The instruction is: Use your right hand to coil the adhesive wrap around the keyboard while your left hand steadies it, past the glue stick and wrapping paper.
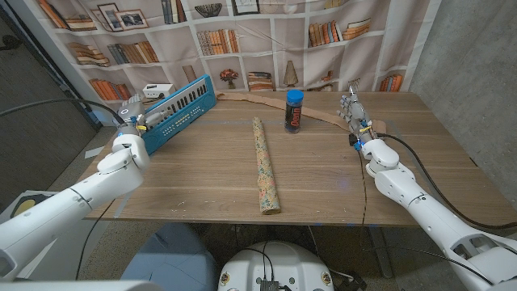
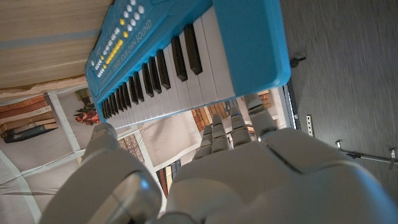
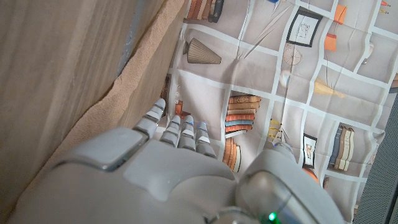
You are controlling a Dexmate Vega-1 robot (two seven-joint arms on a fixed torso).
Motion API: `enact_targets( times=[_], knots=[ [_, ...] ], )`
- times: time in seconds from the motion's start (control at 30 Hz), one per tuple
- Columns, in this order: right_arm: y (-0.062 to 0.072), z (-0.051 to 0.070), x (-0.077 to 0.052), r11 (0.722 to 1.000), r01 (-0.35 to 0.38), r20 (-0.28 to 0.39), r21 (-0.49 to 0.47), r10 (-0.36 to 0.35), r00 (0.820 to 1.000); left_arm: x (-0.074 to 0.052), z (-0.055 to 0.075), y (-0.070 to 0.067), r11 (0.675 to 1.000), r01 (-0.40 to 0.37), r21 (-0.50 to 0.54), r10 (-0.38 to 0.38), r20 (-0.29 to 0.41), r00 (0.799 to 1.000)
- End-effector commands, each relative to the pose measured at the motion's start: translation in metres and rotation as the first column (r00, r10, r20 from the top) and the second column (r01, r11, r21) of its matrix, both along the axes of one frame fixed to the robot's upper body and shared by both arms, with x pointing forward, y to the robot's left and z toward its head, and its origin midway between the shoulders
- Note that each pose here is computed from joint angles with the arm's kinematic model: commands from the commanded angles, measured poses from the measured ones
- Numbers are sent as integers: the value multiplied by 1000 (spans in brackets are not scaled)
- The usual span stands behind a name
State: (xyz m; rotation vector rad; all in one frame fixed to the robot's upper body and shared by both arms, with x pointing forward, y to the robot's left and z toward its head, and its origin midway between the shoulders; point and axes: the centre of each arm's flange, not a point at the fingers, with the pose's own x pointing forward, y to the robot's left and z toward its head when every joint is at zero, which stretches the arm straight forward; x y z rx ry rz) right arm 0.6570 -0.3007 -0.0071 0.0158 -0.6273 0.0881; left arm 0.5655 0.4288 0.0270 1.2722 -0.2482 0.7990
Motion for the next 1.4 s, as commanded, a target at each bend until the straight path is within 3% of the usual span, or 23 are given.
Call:
enact_targets(
  times=[0.03, 0.2, 0.8, 1.4],
  knots=[
    [2, -1, 2, 1000, 4, -4, -1, -4, 1000, 7, -5, -3, 999, -11, -43, 9, -37, 999],
    [2, -1, 2, 1000, 7, -11, 7, -7, 1000, 9, -10, -3, 998, 5, -65, -7, -19, 1000],
    [5, 3, 5, 1000, 1, -18, -15, -1, 1000, 15, -28, -7, 991, 16, -131, -25, -64, 998],
    [6, 6, 6, 1000, -8, -26, -27, 8, 1000, 13, -57, -20, 953, 99, -288, -114, -37, 993]
  ],
)
